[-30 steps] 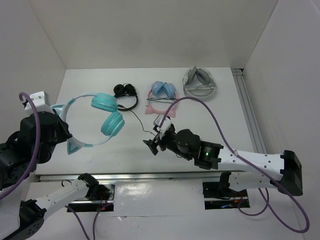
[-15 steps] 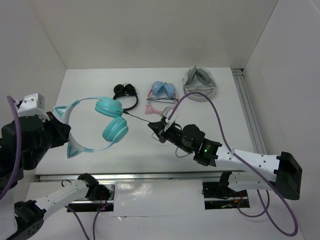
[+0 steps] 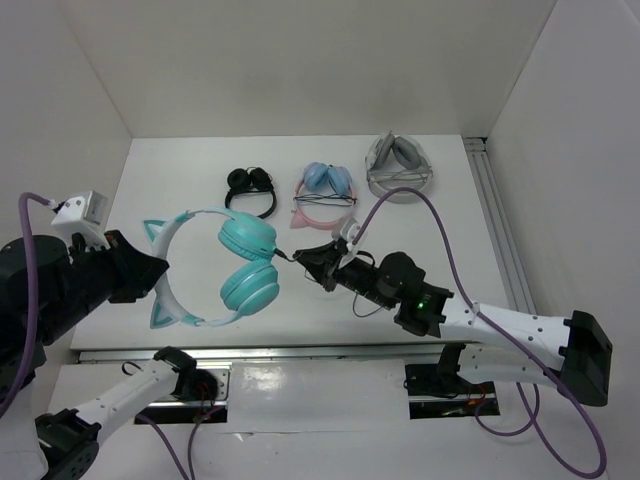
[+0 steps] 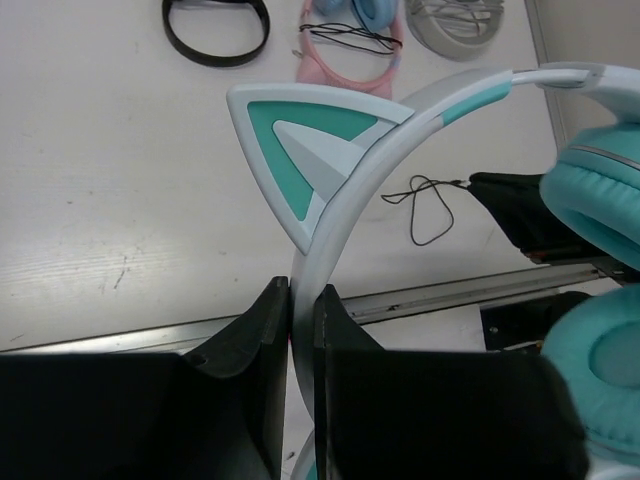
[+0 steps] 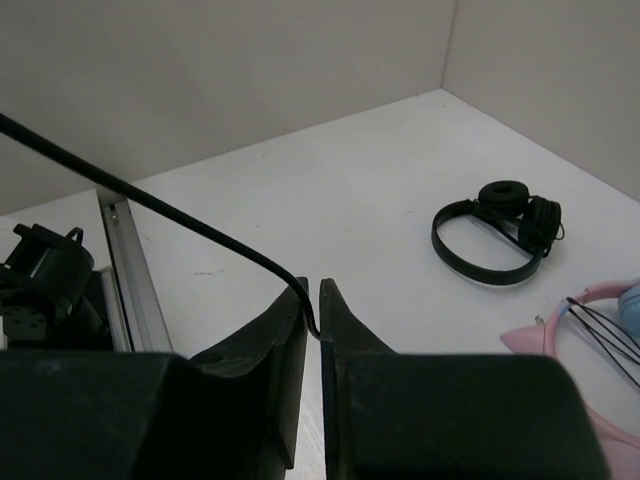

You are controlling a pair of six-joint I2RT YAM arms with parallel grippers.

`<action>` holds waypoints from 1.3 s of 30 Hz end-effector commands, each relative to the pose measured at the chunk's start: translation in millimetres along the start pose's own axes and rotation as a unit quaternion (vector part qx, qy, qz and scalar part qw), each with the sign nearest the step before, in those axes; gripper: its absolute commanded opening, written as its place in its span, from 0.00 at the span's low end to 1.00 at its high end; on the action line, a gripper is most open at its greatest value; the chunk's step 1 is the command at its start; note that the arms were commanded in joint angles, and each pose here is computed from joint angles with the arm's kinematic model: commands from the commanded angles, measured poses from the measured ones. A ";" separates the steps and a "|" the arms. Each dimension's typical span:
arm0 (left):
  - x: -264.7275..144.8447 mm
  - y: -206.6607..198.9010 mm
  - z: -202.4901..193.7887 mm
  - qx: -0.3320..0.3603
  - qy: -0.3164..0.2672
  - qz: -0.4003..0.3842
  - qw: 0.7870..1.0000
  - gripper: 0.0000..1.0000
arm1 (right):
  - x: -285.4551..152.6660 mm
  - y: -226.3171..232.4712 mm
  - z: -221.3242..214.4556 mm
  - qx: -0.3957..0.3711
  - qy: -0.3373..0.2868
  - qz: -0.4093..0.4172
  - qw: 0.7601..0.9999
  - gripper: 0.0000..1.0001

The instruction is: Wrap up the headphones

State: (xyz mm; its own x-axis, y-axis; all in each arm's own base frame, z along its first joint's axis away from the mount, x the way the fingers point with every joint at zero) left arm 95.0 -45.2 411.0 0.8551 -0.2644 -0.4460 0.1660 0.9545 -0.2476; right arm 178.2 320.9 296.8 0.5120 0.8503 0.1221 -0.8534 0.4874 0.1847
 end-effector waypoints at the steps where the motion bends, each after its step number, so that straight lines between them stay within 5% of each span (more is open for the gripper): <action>1: -6.2 -43.4 35.2 -0.018 -0.067 -0.120 0.990 0.00 | -3.9 10.5 10.9 0.004 -0.026 0.021 0.999 0.17; 12: -29.6 -38.4 55.3 -0.052 -0.116 -0.100 0.987 0.00 | -4.8 -3.0 -7.7 -0.001 -0.016 -0.018 1.000 0.38; 29: -50.8 -12.6 76.3 -0.103 -0.171 -0.018 0.980 0.00 | -32.1 -41.9 -50.2 0.024 0.002 -0.077 0.997 0.40; 31: -50.8 -12.6 76.3 -0.103 -0.171 -0.018 0.980 0.00 | -33.5 -44.6 -53.9 0.023 0.007 -0.078 0.997 0.31; 33: -50.6 -9.7 77.4 -0.109 -0.175 -0.009 0.979 0.00 | -33.5 -44.6 -53.9 0.023 0.007 -0.078 0.997 0.00; 39: -39.1 8.6 78.7 -0.120 -0.181 0.052 0.975 0.00 | -36.2 -60.8 -59.1 0.039 0.015 -0.136 0.990 0.00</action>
State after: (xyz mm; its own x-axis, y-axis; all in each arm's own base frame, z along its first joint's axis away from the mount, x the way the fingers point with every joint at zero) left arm 83.9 -21.0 472.6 0.9607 -0.1373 -0.2413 0.0403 0.9289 -0.3681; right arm 195.4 279.8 208.9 0.6531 0.7571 -0.0160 -0.7328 0.6371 0.2389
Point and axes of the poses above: each gripper's point midway between its finger pads, its own x axis out along the fingers, its own y axis along the line the jaws close on, z = x × y, the point moved 2 cm from there along -x, back along the fingers, and after that the axes turned 9 degrees about x, right-handed, at the moved point
